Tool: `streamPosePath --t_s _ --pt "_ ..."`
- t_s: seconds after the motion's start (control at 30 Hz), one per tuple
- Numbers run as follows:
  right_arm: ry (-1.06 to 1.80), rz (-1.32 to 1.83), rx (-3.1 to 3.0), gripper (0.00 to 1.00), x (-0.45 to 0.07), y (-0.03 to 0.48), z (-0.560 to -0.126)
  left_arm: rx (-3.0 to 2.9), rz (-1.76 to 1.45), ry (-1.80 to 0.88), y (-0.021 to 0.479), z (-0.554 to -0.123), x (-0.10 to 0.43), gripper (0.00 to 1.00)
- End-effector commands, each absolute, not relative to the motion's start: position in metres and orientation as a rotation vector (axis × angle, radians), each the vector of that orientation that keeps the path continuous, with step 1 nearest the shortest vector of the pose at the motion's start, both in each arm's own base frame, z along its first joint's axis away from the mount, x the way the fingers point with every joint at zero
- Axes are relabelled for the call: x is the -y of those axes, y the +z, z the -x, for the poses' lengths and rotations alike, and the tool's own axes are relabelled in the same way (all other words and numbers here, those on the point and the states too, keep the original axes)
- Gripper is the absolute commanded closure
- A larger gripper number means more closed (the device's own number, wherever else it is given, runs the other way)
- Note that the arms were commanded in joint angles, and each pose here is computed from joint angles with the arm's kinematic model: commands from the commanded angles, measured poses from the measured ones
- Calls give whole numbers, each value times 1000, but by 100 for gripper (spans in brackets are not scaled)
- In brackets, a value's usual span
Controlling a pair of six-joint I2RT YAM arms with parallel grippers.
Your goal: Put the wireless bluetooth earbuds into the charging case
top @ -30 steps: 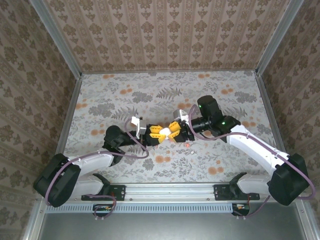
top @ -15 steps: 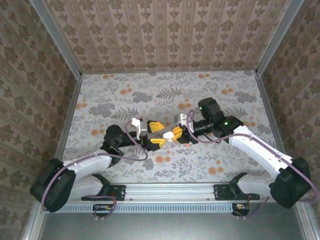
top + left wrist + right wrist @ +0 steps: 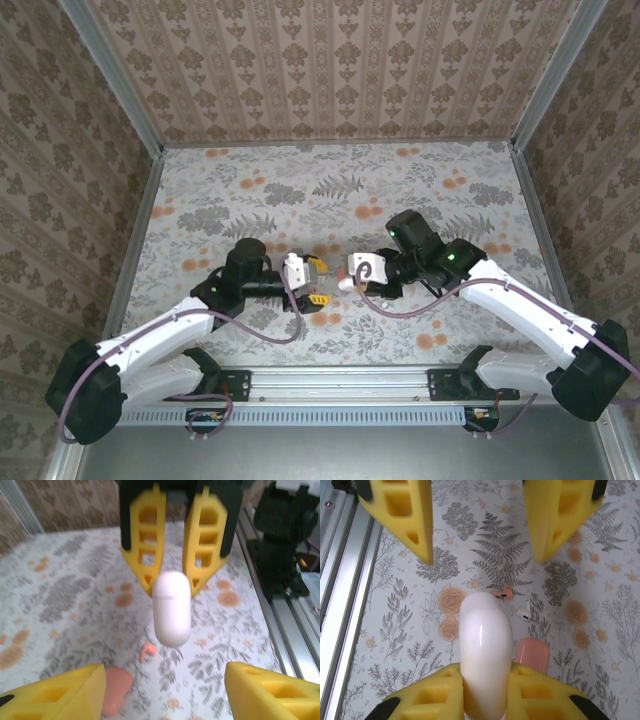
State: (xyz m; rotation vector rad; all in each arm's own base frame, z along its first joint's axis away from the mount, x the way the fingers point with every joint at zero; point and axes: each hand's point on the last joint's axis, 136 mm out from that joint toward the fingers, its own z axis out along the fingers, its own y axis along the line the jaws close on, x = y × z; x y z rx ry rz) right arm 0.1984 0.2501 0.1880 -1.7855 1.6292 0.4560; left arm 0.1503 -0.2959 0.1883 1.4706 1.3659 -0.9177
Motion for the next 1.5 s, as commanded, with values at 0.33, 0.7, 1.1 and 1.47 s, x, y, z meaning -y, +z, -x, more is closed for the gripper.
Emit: streamPosePath --t_s 0.33,0.7,1.1,1.47 --pt "479 1838 -1512 79 -274 201 -194 -1310 -1543 -998 199 -141 306 39" --pt "537 1846 -1487 79 -287 200 -194 -1302 -1552 -1031 200 -138 309 51" --pt "533 1838 -1471 79 -287 203 -193 -1301 -1547 -1014 201 -139 309 77" --pt "705 1518 -1371 56 -262 234 -193 -1177 -1411 -1076 224 -139 308 82"
